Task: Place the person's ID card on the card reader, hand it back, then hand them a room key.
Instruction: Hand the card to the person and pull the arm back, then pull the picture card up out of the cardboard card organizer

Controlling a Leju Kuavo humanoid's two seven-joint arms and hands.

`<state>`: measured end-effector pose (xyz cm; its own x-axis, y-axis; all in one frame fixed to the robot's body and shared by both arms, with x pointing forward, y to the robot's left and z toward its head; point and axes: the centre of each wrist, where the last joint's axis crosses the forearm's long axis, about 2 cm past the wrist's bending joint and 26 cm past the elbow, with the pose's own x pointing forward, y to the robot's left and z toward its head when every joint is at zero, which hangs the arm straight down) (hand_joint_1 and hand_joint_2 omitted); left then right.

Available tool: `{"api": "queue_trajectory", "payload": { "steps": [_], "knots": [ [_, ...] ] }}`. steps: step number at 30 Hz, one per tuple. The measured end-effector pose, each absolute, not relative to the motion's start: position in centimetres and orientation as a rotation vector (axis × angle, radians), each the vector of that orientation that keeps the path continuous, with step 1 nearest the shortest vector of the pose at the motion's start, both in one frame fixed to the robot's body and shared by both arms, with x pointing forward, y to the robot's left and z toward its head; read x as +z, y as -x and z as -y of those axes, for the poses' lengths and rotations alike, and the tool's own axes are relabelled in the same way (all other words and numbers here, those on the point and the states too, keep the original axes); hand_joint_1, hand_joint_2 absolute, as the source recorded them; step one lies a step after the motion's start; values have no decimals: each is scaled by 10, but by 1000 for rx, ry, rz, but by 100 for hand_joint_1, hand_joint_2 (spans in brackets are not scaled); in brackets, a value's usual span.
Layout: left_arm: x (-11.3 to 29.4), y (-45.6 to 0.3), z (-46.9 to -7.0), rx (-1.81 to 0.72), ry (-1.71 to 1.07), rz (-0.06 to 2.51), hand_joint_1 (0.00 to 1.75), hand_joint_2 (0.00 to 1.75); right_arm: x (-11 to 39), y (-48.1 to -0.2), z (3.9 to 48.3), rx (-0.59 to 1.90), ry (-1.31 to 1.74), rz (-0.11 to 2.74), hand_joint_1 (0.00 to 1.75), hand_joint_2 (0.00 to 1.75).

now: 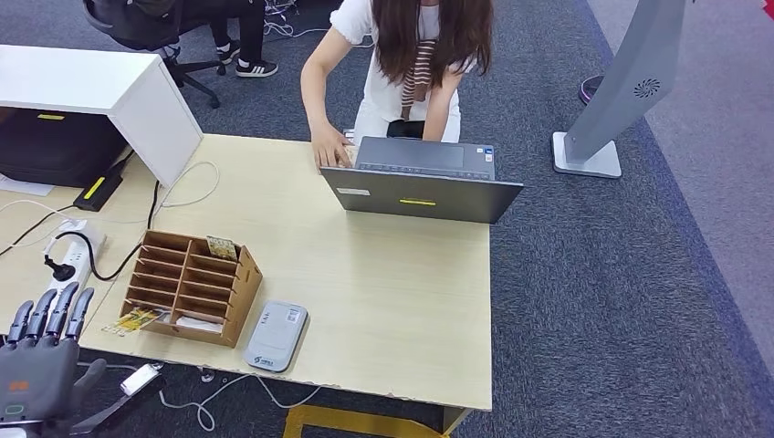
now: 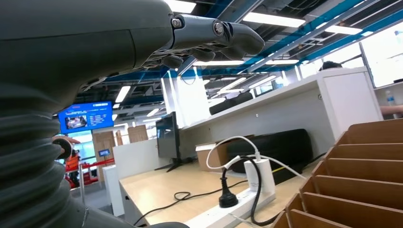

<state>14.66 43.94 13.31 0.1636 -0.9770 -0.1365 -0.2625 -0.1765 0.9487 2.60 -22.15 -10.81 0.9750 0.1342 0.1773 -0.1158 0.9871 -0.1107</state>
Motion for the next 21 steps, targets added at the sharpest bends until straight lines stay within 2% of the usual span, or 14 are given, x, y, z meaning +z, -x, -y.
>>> {"api": "queue_trajectory", "payload": {
  "steps": [11,21],
  "knots": [
    [124,-149,-447,-1024,-1610,1176,0,175,-108,-26,222,132,100,187,0,175],
    [116,-170,-445,-1008,-1646,1199,0,175,-108,-28,223,160,95,194,0,175]
  ]
}}
